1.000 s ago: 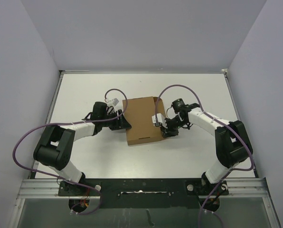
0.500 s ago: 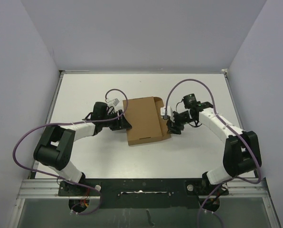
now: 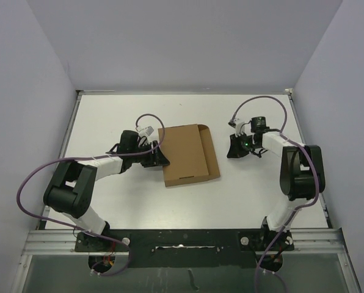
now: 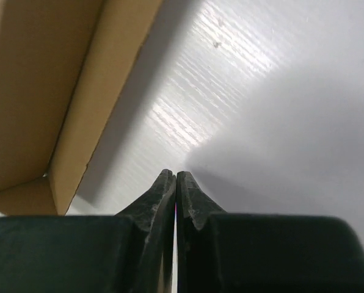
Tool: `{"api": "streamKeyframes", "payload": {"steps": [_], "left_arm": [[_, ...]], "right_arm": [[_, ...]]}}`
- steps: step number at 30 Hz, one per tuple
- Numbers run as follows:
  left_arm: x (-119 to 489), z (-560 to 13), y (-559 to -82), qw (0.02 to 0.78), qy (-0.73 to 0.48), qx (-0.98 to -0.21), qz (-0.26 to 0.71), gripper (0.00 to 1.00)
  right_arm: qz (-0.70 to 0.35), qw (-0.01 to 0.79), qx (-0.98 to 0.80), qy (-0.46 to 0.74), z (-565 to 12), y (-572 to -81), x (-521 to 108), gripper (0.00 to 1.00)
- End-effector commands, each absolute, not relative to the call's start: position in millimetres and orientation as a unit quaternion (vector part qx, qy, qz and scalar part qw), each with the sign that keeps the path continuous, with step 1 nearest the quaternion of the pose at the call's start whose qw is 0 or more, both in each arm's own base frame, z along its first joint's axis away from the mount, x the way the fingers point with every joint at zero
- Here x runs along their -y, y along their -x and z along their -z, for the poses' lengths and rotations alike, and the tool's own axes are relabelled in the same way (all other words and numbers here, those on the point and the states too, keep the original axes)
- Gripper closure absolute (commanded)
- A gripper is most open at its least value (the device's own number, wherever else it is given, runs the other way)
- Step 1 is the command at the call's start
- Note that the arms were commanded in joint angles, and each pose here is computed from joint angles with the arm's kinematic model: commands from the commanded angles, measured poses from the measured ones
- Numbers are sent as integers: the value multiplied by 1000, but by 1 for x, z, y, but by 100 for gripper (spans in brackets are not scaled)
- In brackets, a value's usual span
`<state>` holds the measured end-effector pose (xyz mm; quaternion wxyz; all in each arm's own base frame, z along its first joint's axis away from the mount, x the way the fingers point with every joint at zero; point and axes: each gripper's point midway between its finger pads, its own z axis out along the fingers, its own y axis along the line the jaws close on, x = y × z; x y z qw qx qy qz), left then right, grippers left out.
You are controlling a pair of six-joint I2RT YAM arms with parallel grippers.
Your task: Fold the paper box
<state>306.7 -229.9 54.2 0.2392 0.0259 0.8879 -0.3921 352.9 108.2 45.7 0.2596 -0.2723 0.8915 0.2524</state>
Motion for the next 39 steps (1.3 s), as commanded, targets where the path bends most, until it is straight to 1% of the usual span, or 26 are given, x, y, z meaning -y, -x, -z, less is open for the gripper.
{"api": "streamKeyframes", "payload": {"steps": [1,13,14,20,24,29,35,39], "left_arm": [[226,-38,-303,217,-31,-901,374,51],[232,-35,-302,204,-38,-901,381,51],[236,-42,-309,212,-43,-897,385,52],[244,-41,-312,204,-55,-899,384,52],[246,-40,-315,202,-59,-900,381,51],[247,-41,-319,199,-66,-902,378,51],[243,-42,-319,200,-63,-904,373,50],[237,-50,-324,214,-54,-902,371,46]], "right_arm": [[-270,256,-908,193,-46,-376,-121,100],[-392,202,-879,178,-46,-359,-175,100],[-404,199,-875,178,-48,-357,-179,100],[-447,212,-845,202,-74,-347,-198,100],[-443,222,-835,238,-84,-337,-212,100],[-410,221,-846,260,-79,-334,-215,100],[-317,234,-892,223,-61,-355,-167,100],[-291,252,-896,221,-63,-361,-148,100]]}}
